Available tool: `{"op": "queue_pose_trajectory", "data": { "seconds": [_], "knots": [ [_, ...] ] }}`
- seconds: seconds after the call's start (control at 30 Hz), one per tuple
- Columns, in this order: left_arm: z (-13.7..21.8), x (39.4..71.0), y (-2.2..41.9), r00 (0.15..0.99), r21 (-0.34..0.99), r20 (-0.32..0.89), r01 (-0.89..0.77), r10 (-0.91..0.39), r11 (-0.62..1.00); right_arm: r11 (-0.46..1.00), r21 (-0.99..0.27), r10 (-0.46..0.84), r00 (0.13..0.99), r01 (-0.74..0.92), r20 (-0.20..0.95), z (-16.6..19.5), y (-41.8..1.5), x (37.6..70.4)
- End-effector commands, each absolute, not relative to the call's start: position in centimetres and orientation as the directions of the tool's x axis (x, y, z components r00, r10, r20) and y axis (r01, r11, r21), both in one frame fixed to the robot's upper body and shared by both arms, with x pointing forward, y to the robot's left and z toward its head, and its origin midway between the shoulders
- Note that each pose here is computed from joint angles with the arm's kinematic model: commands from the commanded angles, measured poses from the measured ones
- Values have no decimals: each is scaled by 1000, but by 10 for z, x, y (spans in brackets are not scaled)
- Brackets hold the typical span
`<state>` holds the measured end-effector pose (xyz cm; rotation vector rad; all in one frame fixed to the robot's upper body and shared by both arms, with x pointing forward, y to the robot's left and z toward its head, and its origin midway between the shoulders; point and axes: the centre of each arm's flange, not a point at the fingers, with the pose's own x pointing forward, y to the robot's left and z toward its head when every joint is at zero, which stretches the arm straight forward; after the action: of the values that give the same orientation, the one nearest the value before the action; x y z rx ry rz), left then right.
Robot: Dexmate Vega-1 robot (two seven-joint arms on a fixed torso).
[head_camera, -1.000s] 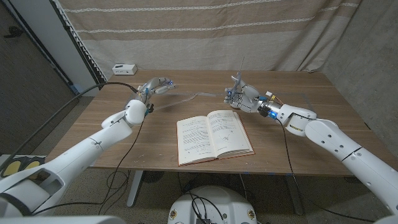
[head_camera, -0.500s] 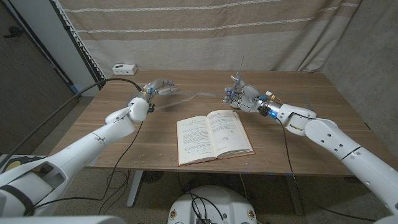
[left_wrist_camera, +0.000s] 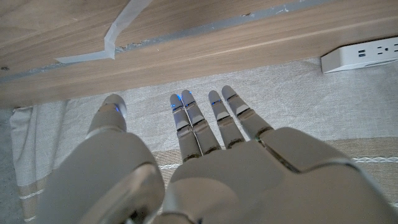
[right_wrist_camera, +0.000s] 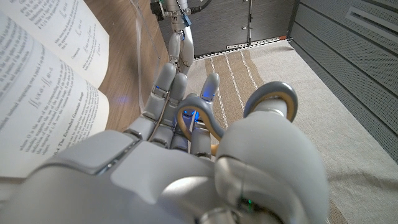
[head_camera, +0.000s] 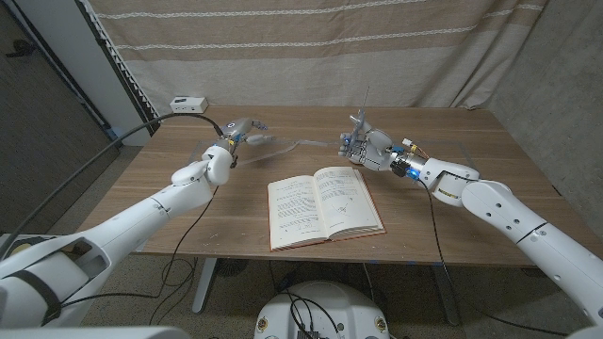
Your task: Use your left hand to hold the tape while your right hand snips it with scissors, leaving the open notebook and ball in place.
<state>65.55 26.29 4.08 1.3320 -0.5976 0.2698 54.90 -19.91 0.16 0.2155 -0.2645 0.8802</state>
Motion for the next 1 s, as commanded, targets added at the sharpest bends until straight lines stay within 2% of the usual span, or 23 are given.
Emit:
{"op": "queue_pose_trajectory", "data": {
  "seconds": [0.03,0.43,1.0],
  "knots": [
    [46,661,246,816,836,548,-531,-182,138,625,81,722,615,-776,316,2,-201,550],
    [47,670,233,831,848,528,-527,-174,60,643,73,712,630,-762,310,4,-204,551],
    [43,685,212,827,841,506,-536,-244,-70,648,77,707,636,-758,309,5,-207,552]
  ]
}}
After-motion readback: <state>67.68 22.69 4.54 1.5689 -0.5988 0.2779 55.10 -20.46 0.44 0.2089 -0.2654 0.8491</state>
